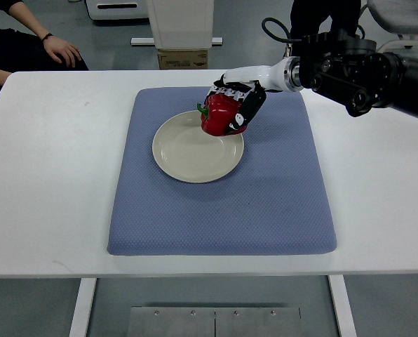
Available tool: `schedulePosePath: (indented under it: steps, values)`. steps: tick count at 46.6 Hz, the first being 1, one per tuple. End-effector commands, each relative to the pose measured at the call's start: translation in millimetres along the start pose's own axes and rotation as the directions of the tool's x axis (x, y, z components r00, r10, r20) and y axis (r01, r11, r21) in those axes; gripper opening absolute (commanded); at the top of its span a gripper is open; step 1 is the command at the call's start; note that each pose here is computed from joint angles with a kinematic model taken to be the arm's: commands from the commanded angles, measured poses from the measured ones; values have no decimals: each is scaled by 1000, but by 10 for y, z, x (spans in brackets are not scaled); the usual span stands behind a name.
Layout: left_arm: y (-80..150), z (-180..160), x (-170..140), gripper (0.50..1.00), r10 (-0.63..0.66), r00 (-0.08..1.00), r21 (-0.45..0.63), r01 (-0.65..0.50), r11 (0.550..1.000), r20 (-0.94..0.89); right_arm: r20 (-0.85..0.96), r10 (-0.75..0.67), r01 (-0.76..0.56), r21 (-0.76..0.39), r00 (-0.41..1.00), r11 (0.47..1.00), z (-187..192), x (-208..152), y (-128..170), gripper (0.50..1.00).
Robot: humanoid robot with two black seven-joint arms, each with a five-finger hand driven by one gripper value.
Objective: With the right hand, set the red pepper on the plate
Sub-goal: 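Lift the pepper and carry it over the cream plate, then lower the pepper onto the plate and open the right hand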
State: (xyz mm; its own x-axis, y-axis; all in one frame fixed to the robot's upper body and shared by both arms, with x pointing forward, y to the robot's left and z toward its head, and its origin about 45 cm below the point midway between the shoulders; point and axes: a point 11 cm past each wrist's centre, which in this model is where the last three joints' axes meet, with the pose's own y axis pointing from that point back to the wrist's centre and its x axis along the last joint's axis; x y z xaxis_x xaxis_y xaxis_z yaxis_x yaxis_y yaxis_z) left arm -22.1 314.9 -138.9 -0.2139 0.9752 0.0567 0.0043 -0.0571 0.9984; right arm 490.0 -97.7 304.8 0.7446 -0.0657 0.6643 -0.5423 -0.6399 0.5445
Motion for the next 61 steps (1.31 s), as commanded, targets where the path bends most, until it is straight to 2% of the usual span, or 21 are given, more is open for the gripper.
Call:
schedulePosePath:
  steps: [1, 13, 39, 40, 42, 44, 45, 47, 51, 61]
  values:
    - [0, 4, -1, 1000, 0, 1000, -1, 0, 1000, 0, 32, 16, -16, -8, 999, 1000, 22, 0, -8, 500]
    - [0, 4, -1, 1000, 0, 1000, -1, 0, 1000, 0, 93, 42, -36, -67, 995, 997, 190, -96, -49, 500]
    - [0, -4, 0, 1000, 0, 1000, 1, 0, 1000, 0, 177, 20, -2, -102, 984, 995, 380, -409, -155, 500]
    - [0, 4, -1, 1000, 0, 1000, -1, 0, 1000, 0, 180, 24, -6, -98, 983, 995, 368, -403, -159, 541]
    - [0, 4, -1, 1000, 0, 1000, -1, 0, 1000, 0, 189, 32, -15, -87, 981, 996, 345, -398, -169, 677]
    - [0, 4, -1, 1000, 0, 1000, -1, 0, 1000, 0, 201, 40, -23, -82, 979, 996, 345, -417, -185, 842]
    - [0, 4, -1, 1000, 0, 1000, -1, 0, 1000, 0, 204, 44, -27, -84, 978, 996, 355, -428, -190, 909]
    - [0, -4, 1, 1000, 0, 1000, 1, 0, 1000, 0, 206, 52, -35, -86, 977, 996, 359, -432, -196, 974]
    - [0, -4, 0, 1000, 0, 1000, 1, 0, 1000, 0, 202, 61, -43, -93, 978, 995, 362, -421, -194, 1000]
    - [0, 4, -1, 1000, 0, 1000, -1, 0, 1000, 0, 199, 39, -24, -76, 979, 997, 269, -445, -203, 1000]
